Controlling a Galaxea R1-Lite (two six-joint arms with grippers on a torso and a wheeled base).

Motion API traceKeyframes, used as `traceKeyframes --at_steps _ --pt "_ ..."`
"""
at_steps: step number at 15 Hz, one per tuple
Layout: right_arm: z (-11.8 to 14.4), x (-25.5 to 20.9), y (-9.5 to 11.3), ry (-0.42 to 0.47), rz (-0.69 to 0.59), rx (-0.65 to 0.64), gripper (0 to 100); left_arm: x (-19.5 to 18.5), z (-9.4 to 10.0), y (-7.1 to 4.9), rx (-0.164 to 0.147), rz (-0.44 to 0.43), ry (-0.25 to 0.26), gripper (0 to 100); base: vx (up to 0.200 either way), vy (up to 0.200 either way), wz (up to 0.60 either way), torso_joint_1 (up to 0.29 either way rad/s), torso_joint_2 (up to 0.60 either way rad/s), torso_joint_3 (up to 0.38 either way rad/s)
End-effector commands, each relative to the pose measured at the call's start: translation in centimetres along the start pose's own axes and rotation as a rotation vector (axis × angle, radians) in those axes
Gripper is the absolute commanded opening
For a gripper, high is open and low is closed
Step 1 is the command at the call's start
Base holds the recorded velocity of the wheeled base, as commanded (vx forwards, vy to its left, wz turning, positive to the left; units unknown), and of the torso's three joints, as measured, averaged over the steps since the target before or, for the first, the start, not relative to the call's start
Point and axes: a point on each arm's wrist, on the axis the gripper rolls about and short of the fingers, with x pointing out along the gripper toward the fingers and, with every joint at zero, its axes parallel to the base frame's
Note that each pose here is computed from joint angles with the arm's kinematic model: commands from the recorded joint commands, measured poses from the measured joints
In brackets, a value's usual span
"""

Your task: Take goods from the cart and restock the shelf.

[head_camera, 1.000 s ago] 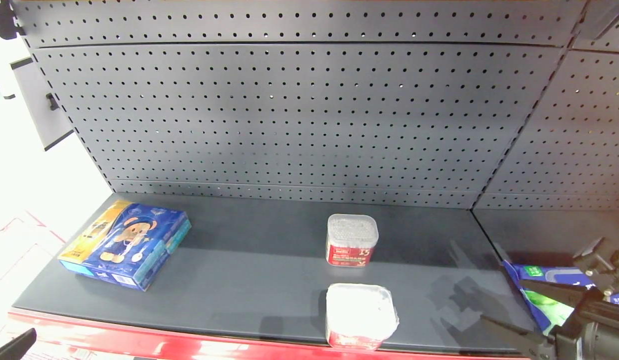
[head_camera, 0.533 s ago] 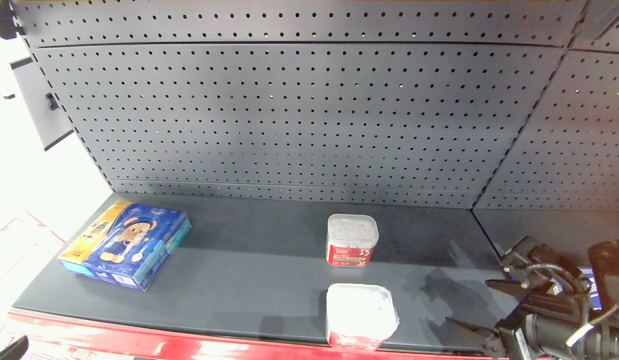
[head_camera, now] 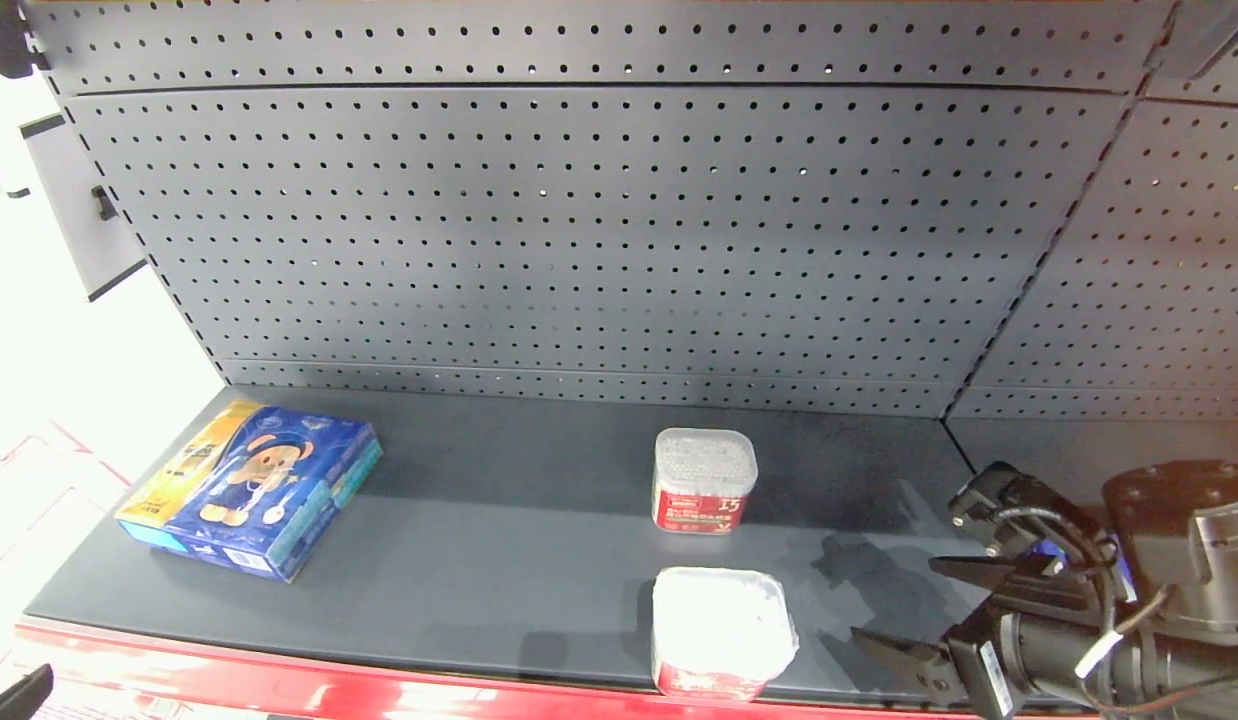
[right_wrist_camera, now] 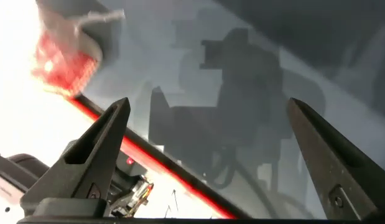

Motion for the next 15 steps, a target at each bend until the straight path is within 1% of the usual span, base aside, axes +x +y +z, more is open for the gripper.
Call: traceKeyframes --at_steps 1,4,5,8,9,10,11,12,13,14,15 --pt "-1.1 -1.3 0.0 -0.017 -0.005 0.001 100 0.4 0.2 -0.1 0.007 0.001 0.022 100 0.0 0.0 0.0 0.0 0.0 0.0" --pt "-2.8 -2.8 -0.1 -0.024 -0.049 -0.006 100 1.1 0.5 -0.2 0.015 -0.006 0.061 100 0.0 0.0 0.0 0.0 0.0 0.0" --pt "-2.8 -2.8 -0.1 -0.025 -0.072 -0.004 100 1.3 0.6 -0.3 0.018 -0.012 0.069 100 0.0 0.0 0.0 0.0 0.0 0.0" --pt "-1.9 -2.9 -0.3 -0.055 -0.117 -0.001 100 1.8 0.6 -0.5 0.021 -0.073 0.096 100 0.0 0.0 0.0 0.0 0.0 0.0" --pt "-1.5 -3.0 -0.3 -0.07 -0.12 0.002 100 2.3 0.7 -0.7 0.024 -0.1 0.124 100 0.0 0.0 0.0 0.0 0.0 0.0" --pt "-1.6 -3.0 -0.3 -0.07 -0.117 0.001 100 2.6 0.9 -0.9 0.027 -0.154 0.135 100 0.0 0.0 0.0 0.0 0.0 0.0" --pt "-1.8 -3.1 -0.3 -0.067 -0.115 0.0 100 2.8 1.1 -1.2 0.034 -0.224 0.128 100 0.0 0.0 0.0 0.0 0.0 0.0" --pt "-1.9 -3.6 -0.1 -0.089 -0.107 0.0 100 3.1 1.5 -2.0 0.059 -0.392 0.119 100 0.0 0.0 0.0 0.0 0.0 0.0" --pt "-2.0 -3.9 -0.1 -0.103 -0.106 -0.002 100 4.2 1.6 -2.5 0.083 -0.417 0.169 100 0.0 0.0 0.0 0.0 0.0 0.0" --pt "-2.0 -4.2 -0.1 -0.118 -0.107 -0.002 100 5.3 1.9 -3.2 0.101 -0.439 0.197 100 0.0 0.0 0.0 0.0 0.0 0.0" --pt "-2.1 -4.6 -0.2 -0.132 -0.111 0.003 100 6.4 2.5 -4.1 0.119 -0.482 0.191 100 0.0 0.0 0.0 0.0 0.0 0.0"
